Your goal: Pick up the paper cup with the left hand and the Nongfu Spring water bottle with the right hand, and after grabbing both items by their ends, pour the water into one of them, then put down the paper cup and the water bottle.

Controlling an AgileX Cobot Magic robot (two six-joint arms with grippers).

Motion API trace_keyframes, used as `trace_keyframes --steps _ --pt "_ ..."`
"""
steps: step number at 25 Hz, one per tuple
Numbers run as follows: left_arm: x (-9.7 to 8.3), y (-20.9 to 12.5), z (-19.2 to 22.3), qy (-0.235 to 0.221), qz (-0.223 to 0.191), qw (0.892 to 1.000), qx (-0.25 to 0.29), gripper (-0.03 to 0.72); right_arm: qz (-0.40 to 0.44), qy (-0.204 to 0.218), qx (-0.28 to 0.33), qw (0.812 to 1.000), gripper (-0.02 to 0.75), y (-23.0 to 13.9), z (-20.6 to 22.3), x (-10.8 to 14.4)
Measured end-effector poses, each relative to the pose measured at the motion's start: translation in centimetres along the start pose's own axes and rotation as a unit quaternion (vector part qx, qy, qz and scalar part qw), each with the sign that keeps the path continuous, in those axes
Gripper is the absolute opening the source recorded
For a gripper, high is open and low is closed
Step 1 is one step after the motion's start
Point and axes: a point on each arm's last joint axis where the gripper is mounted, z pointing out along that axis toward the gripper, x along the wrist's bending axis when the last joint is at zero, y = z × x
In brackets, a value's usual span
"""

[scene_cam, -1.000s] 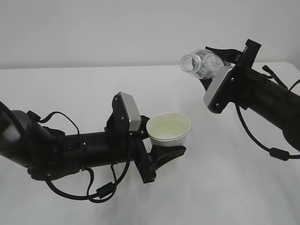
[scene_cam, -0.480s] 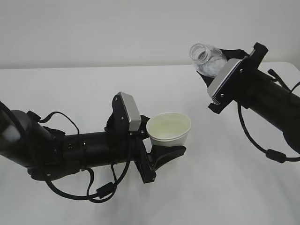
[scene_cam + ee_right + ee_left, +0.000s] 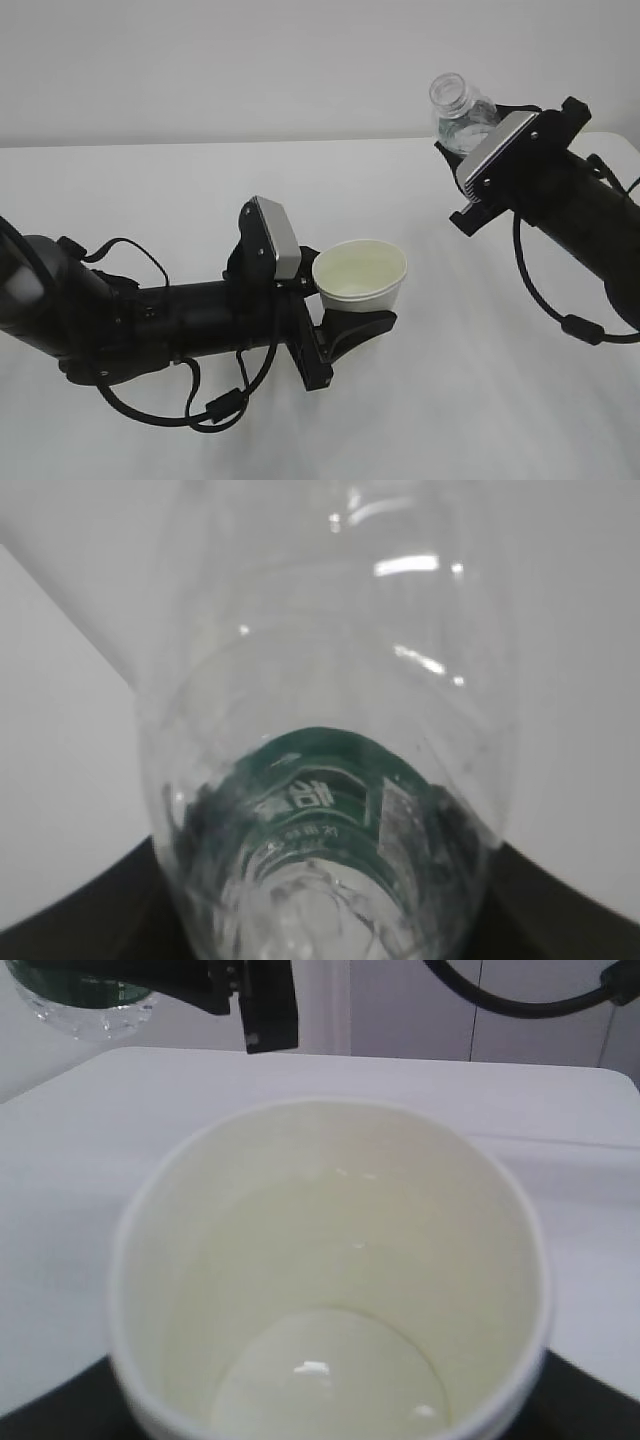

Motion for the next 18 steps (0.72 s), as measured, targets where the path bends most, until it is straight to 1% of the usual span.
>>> trace_keyframes --steps 4,8,15,18 --pt "0.00 0.00 0.00 0.000 0.000 1.000 0.000 0.462 0.050 -0.018 0.014 0.998 0.445 -0.26 0.00 -0.31" --pt "0.00 0.00 0.00 0.000 0.000 1.000 0.000 0.462 0.126 -0.037 0.030 0.991 0.445 -0.68 -0.22 -0.49" --pt "0.00 0.00 0.00 0.000 0.000 1.000 0.000 0.462 0.147 -0.044 0.036 0.988 0.445 -0.84 -0.32 -0.55" --pt "0.00 0.00 0.00 0.000 0.000 1.000 0.000 0.462 0.169 -0.056 0.043 0.983 0.445 -1.01 -0.34 -0.73"
